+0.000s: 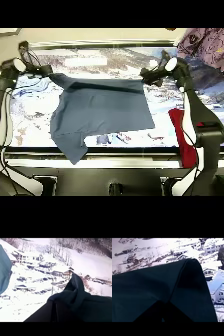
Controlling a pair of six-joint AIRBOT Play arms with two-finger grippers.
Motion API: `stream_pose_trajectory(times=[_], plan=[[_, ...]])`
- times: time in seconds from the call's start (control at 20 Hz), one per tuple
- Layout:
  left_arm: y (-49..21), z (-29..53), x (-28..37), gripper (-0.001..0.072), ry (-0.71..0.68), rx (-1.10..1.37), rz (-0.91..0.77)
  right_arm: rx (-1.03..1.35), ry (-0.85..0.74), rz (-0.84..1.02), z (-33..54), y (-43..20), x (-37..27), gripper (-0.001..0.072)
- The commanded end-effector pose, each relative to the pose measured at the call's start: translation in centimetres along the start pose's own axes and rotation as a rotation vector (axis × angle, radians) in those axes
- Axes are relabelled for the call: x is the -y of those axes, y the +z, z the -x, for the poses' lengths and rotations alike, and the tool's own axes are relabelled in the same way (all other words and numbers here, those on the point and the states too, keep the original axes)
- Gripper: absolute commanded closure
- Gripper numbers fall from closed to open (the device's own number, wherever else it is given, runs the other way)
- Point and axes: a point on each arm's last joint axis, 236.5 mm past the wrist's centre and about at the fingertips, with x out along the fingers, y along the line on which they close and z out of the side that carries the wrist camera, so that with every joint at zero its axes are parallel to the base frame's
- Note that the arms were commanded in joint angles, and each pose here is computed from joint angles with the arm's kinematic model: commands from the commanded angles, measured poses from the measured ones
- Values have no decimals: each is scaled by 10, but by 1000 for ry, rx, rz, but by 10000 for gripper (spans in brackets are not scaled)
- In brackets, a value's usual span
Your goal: Fold the clothes and pants, and hang the long-sleeved shirts on hangers.
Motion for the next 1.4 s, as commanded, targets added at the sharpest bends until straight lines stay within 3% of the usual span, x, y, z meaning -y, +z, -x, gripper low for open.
stream_pose_trajectory(times=[0.0,0.05,0.1,0.15,0.2,0.25,0.4,0.55,0.6,0.65,0.95,1.35], plan=[[-34,-35,13,681,-54,-101,42,-37,25,-58,-40,-8,11,683],[-36,-34,19,639,-79,-111,63,-40,26,-59,-39,-9,10,642],[-35,-29,23,626,-101,-116,84,-49,35,-61,-34,-10,7,551],[-31,-21,24,466,-119,-120,101,-58,33,-43,-25,-11,5,422],[-26,-8,22,213,-128,-124,111,-66,36,2,-10,-11,3,332],[-20,11,15,84,-128,-131,117,-73,34,63,10,-10,5,320],[-22,73,-19,84,-107,-185,70,-94,-37,194,85,-4,40,211],[-50,117,-56,92,-97,-240,168,-194,-45,213,146,-22,88,210],[-68,126,-67,91,-83,-262,206,-211,24,159,155,-31,95,158],[-94,134,-76,92,-73,-297,247,-254,51,110,159,-46,109,44],[-203,154,-89,92,-25,-402,371,-458,177,-117,117,-140,149,31],[-218,147,-85,92,-35,-450,381,-544,172,-104,61,-204,155,35]])
